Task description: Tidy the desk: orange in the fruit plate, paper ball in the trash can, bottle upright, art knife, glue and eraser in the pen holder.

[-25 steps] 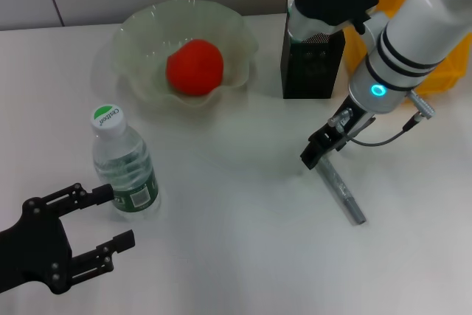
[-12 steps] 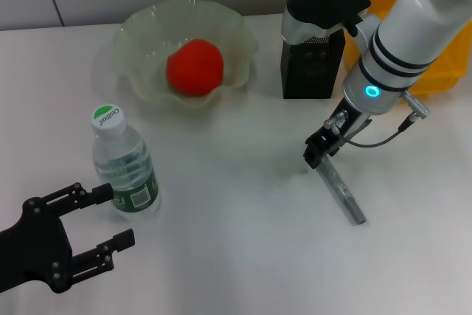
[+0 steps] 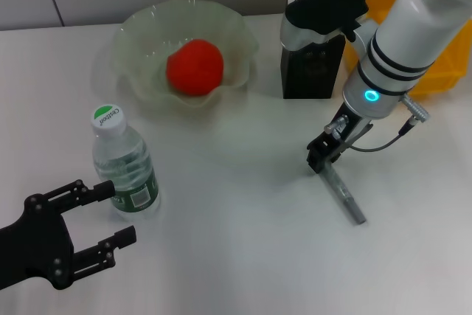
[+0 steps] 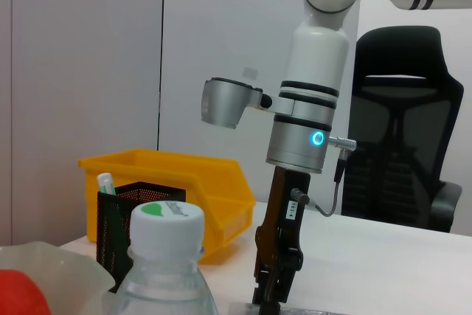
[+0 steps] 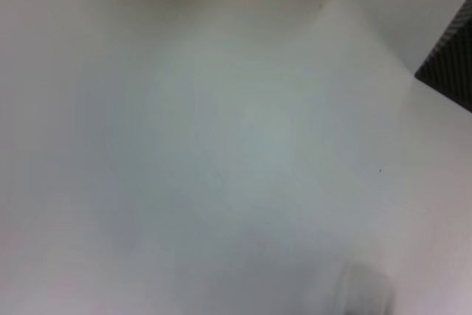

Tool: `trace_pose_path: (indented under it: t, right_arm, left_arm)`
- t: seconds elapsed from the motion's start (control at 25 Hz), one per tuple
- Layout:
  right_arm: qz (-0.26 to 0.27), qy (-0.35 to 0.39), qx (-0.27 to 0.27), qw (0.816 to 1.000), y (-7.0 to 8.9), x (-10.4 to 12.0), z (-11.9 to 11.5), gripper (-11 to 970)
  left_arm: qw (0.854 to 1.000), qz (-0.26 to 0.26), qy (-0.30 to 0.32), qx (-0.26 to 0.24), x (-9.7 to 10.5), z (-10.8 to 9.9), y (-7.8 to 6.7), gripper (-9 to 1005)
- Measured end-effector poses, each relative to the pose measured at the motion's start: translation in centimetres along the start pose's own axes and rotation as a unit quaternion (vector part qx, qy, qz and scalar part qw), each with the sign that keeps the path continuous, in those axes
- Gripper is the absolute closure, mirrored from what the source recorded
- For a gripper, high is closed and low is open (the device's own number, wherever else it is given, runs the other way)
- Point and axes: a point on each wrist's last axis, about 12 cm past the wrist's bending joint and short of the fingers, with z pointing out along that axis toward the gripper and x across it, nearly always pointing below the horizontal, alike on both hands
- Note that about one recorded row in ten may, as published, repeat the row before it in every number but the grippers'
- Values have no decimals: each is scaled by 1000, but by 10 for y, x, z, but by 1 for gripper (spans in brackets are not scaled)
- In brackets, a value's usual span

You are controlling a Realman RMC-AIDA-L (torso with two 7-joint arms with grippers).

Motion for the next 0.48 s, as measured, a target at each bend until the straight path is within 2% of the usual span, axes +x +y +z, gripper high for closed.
trace_pose_path:
  t: [0.48]
  right_arm:
    - [-12,-2,3,1000,1,-2,-2,790]
  left_arm:
    - [1000,-2,0,0,-1,1,1,299]
